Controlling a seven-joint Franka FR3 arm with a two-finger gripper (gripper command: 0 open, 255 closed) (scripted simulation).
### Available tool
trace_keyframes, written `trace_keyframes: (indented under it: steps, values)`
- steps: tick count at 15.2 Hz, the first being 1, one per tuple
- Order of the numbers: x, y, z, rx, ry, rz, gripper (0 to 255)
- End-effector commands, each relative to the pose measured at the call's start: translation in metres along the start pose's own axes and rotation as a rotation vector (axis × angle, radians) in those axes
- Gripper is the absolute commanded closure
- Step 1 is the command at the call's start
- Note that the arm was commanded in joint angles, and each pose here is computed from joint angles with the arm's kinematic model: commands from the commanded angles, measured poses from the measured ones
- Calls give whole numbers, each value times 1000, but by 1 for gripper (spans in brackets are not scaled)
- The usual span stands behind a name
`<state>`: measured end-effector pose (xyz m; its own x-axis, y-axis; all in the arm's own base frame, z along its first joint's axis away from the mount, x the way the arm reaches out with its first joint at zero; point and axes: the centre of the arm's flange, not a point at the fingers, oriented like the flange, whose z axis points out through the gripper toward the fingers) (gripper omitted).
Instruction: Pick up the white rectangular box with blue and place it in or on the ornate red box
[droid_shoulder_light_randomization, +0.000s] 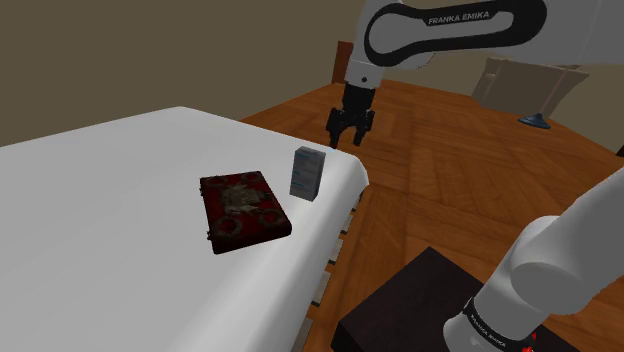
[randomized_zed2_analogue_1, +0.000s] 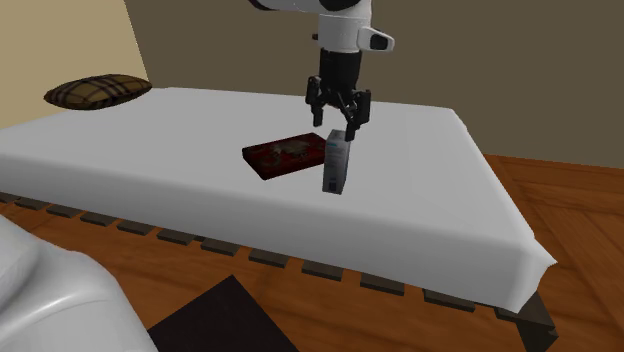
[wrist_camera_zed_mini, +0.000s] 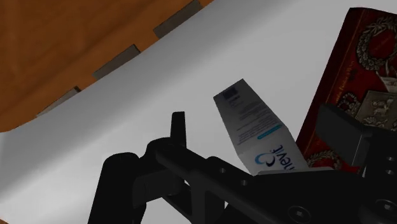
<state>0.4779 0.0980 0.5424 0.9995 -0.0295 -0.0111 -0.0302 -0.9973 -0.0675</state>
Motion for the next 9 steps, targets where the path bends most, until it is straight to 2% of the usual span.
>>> trace_keyframes:
  steps: [1, 5, 9]
  values:
    - [18, -15, 12, -12, -6, -13, 0]
    - [54, -40, 34, -32, -17, -34, 0]
    - [54, -39, 55, -32, -17, -34, 0]
